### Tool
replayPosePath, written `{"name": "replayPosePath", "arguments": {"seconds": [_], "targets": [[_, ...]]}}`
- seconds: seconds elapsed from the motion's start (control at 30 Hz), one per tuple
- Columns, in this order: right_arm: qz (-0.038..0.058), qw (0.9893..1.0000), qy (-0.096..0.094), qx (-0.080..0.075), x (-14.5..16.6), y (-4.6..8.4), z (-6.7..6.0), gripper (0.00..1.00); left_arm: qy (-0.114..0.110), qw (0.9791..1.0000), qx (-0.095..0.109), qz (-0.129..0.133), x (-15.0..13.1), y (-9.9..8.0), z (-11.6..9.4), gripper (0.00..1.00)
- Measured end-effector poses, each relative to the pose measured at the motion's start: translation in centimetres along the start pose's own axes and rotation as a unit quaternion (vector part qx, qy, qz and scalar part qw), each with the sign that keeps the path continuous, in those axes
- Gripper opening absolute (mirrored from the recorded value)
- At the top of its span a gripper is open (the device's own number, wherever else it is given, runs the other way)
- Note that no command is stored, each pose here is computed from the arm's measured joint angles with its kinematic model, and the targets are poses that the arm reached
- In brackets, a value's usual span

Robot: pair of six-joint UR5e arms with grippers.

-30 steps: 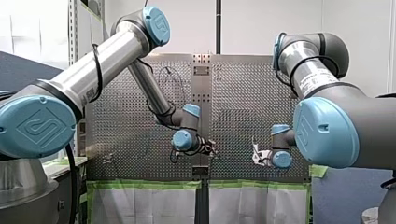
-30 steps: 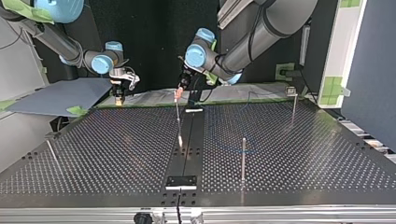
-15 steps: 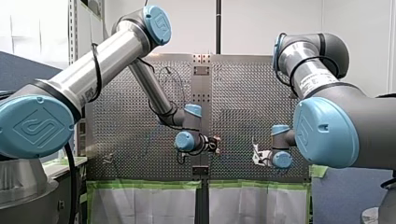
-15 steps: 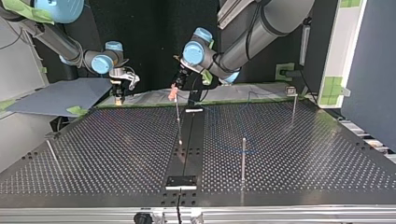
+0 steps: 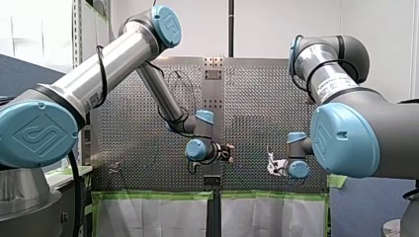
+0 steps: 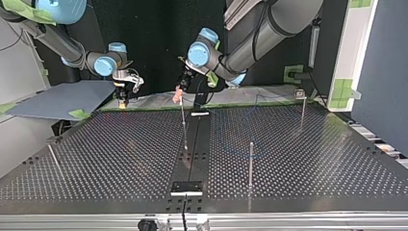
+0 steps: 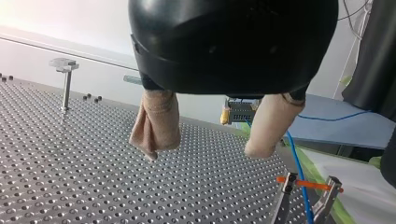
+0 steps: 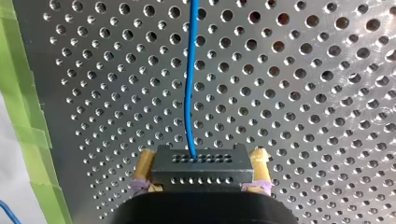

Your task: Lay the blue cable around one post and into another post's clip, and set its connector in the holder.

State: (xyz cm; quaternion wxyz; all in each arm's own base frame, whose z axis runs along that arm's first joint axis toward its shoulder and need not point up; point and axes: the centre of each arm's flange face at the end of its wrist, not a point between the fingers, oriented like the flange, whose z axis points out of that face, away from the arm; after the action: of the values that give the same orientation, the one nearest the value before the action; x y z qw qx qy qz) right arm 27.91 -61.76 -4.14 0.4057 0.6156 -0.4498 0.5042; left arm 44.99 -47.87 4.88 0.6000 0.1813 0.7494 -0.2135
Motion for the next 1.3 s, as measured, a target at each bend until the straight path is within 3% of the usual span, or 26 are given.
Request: {"name": "replayPosePath", "arguments": {"seconds": [0.23, 0.4, 0.53, 0.97, 1.3], "targets": [[-0.0021, 1.0, -0.001, -0.004, 0.0, 0.4, 0.1, 0.0, 0.002, 1.0, -0.002, 0.0, 0.0, 0.2, 0.0, 1.0], [-0.0134, 0.9999, -0.005, -0.006, 0.0, 0.7, 0.1, 0.0, 0.007, 1.0, -0.005, 0.0, 0.1, 0.4, -0.1, 1.0], [-0.0169, 0.9998, -0.007, -0.006, 0.0, 0.7, 0.0, 0.0, 0.011, 0.9999, -0.01, 0.001, 0.2, 0.6, -0.1, 1.0], [-0.0055, 0.9999, -0.009, -0.006, 0.0, 0.9, 0.0, 0.0, 0.014, 0.9998, -0.012, 0.0, 0.2, 0.5, -0.3, 1.0], [-0.0033, 1.0, -0.005, 0.0, 1.1, 1.5, 0.2, 0.0, 0.038, 0.9978, -0.054, 0.008, 0.6, 1.6, -0.8, 1.0]]}}
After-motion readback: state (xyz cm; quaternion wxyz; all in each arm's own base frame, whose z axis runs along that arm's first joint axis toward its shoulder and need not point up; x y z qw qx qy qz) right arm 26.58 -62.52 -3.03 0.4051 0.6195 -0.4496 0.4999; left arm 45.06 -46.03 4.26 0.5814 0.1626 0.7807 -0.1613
